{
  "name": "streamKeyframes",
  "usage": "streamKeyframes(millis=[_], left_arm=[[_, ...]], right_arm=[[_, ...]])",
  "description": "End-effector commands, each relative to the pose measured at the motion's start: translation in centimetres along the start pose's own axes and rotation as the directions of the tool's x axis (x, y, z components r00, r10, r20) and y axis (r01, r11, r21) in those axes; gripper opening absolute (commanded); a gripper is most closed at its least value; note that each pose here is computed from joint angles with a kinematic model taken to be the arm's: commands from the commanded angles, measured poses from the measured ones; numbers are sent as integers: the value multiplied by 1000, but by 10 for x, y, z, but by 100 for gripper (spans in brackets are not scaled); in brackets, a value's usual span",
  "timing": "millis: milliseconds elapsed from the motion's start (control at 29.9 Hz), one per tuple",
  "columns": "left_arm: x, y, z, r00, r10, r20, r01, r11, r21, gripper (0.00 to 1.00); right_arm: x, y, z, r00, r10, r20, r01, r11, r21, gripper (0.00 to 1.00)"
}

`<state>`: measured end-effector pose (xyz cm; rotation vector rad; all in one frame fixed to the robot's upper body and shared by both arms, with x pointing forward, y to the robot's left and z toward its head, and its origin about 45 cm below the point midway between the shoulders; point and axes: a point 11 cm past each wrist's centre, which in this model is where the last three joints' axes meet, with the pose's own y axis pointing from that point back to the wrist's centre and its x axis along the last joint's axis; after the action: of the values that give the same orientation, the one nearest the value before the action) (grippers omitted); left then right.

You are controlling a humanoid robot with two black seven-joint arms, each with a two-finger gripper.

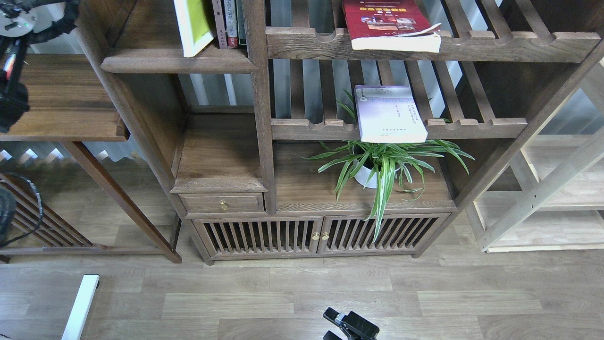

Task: Organize books on shelf
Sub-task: 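Push the yellow-green book into the top shelf and release it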

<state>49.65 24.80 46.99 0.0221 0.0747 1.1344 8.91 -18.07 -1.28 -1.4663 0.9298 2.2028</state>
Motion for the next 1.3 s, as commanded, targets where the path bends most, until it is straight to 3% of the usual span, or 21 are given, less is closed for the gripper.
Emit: streamKeyframes(millis=[0,100,334,836,936,1070,1270], left_arm=[[9,4,-5,1000,22,13,-23,1000,18,48],[4,0,-9,1000,13,15,-14,999,29,56],[11,1,-12,999,47,10,-48,998,41,57],[-47,-18,-15,996,-80,-31,80,997,20,67],[-55,-13,-16,990,-89,-105,90,996,4,74],[-75,3,-35,964,-122,-235,128,992,10,75],[-78,30,-57,958,-129,-255,139,990,23,78]], right_arm=[[0,1,0,1000,1,0,-1,1000,1,82],[0,0,0,1000,1,-1,-1,1000,0,82],[-1,0,-2,1000,-1,-4,1,1000,2,82],[-3,-2,-5,1000,-4,-13,4,1000,2,82],[-3,-1,-7,1000,-5,-13,5,1000,8,82],[-4,-1,-9,1000,-8,-10,8,1000,14,82],[-5,-3,-8,1000,-11,-9,11,1000,14,82]])
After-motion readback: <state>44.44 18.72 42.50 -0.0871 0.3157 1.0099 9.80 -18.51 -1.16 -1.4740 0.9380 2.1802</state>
